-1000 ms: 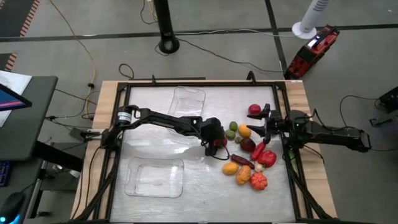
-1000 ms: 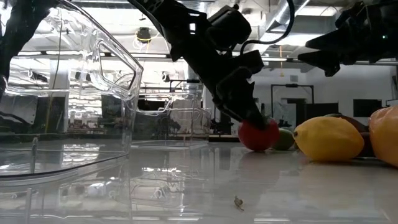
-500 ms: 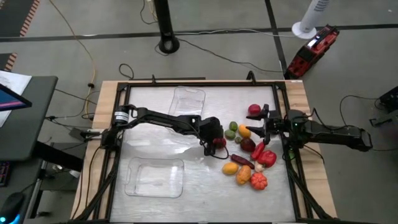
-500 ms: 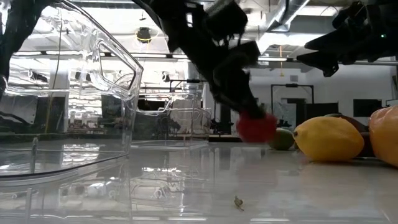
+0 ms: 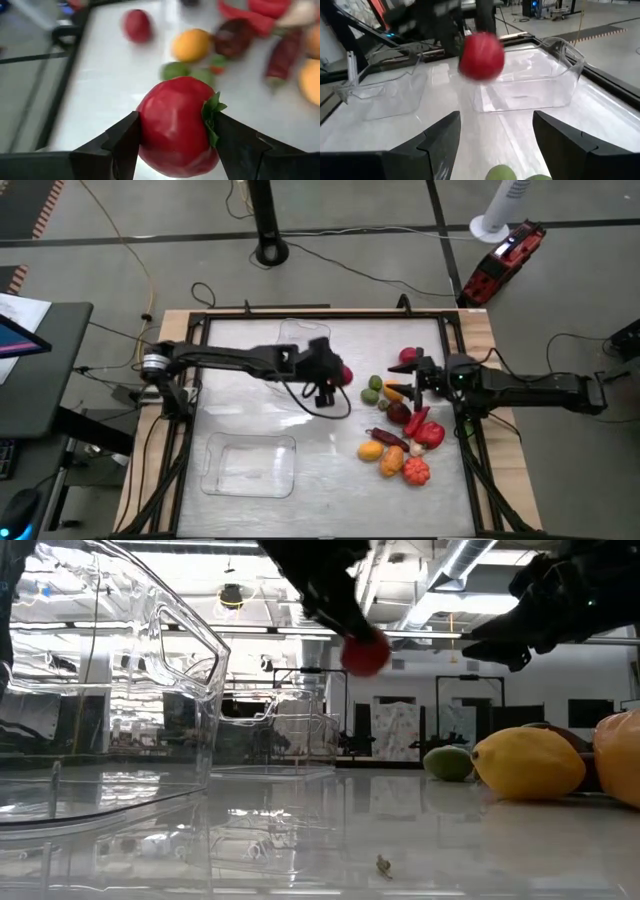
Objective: Sort produce into baskets
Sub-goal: Put the bottom tomato into the top transparent bin
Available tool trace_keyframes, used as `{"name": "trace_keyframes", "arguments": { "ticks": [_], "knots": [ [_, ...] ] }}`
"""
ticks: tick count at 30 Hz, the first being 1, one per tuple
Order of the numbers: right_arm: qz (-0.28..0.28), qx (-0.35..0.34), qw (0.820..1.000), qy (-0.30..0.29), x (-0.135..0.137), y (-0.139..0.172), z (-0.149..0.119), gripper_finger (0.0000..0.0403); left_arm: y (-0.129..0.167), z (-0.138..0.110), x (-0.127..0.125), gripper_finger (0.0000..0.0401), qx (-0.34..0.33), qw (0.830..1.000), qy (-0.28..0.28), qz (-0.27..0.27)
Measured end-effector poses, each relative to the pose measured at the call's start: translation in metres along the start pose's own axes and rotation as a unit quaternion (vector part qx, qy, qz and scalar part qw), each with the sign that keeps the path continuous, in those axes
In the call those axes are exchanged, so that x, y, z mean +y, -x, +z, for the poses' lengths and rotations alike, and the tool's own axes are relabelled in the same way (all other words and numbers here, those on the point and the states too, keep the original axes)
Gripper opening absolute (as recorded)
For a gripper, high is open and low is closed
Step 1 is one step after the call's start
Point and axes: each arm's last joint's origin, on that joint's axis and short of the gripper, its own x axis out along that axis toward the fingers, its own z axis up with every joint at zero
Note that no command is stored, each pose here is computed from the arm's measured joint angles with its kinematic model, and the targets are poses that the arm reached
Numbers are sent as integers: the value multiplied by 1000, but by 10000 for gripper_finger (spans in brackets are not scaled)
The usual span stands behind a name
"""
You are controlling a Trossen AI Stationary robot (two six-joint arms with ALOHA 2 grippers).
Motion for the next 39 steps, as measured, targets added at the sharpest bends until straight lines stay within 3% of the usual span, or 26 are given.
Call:
{"name": "trace_keyframes", "arguments": {
  "ticks": [5, 11, 16, 21, 31, 39],
  "knots": [
    [0, 5, 1000, -1, 0, -2, -1, 276, 30, -7, 24, 211, 42, 996, 30, 78],
    [-2, 21, 1000, 7, 0, -6, -4, 276, 21, -35, 44, 211, 124, 986, 66, 87],
    [-4, 30, 1000, 7, -1, -8, -6, 276, 2, -74, 54, 211, 188, 975, 98, 71],
    [-3, 19, 1000, 9, -1, -8, -4, 276, -6, -87, 56, 211, 188, 974, 114, 49],
    [-3, 19, 1000, 9, -1, -8, -4, 276, -8, -87, 56, 214, 182, 975, 122, 46],
    [-3, 20, 1000, 7, -1, -8, -4, 276, -10, -88, 56, 286, 184, 974, 125, 41]
  ]
}}
